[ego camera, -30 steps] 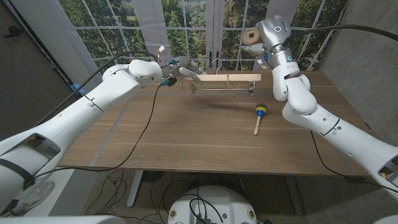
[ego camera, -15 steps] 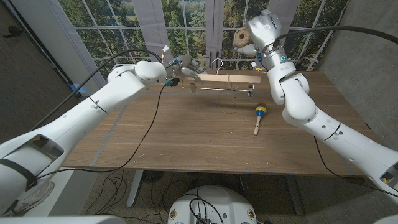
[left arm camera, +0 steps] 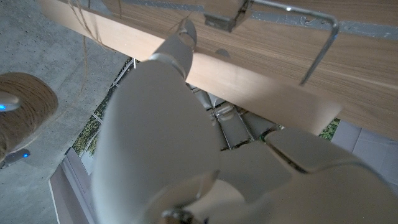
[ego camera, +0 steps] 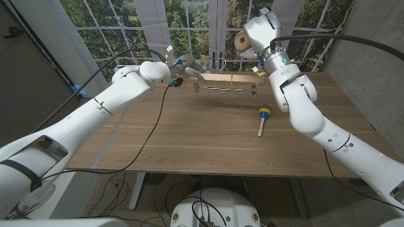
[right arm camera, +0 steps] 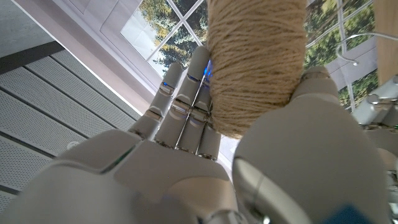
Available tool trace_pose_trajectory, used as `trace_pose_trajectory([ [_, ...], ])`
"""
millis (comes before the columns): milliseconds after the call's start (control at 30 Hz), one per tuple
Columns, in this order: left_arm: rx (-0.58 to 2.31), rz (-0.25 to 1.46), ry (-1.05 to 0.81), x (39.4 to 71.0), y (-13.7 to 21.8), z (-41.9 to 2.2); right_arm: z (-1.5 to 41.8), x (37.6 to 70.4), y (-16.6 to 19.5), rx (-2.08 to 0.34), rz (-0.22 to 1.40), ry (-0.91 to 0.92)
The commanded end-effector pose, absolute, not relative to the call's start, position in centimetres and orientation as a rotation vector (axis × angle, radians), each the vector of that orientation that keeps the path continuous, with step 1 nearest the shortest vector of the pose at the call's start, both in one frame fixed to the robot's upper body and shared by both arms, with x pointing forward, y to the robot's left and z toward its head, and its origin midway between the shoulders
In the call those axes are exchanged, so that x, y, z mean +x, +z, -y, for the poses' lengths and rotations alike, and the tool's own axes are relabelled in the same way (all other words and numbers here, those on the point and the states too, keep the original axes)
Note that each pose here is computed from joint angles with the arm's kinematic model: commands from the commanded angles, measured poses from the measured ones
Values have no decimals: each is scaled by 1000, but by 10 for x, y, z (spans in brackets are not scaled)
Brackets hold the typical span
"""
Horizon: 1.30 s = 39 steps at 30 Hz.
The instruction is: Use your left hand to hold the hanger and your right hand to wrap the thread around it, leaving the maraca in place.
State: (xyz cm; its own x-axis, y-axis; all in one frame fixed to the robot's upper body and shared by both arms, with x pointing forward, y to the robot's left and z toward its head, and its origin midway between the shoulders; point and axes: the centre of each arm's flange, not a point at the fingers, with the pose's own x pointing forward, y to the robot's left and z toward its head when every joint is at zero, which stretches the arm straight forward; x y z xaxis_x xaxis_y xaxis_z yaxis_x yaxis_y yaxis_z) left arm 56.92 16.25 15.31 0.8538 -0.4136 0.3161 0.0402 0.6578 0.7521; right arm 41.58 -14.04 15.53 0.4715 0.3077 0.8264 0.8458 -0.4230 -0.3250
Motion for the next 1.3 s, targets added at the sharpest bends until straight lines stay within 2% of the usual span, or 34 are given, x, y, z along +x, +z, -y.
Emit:
trace_pose_trajectory([
  [33,833,508,-279,577,159,-156,140,388,132,-2097,637,-818],
  [333,825,519,-297,585,164,-147,144,371,116,-2127,480,-753],
  [667,802,536,-282,589,168,-145,138,368,99,-2134,385,-640],
  [1300,785,558,-275,592,176,-141,128,404,61,-2118,245,-312],
])
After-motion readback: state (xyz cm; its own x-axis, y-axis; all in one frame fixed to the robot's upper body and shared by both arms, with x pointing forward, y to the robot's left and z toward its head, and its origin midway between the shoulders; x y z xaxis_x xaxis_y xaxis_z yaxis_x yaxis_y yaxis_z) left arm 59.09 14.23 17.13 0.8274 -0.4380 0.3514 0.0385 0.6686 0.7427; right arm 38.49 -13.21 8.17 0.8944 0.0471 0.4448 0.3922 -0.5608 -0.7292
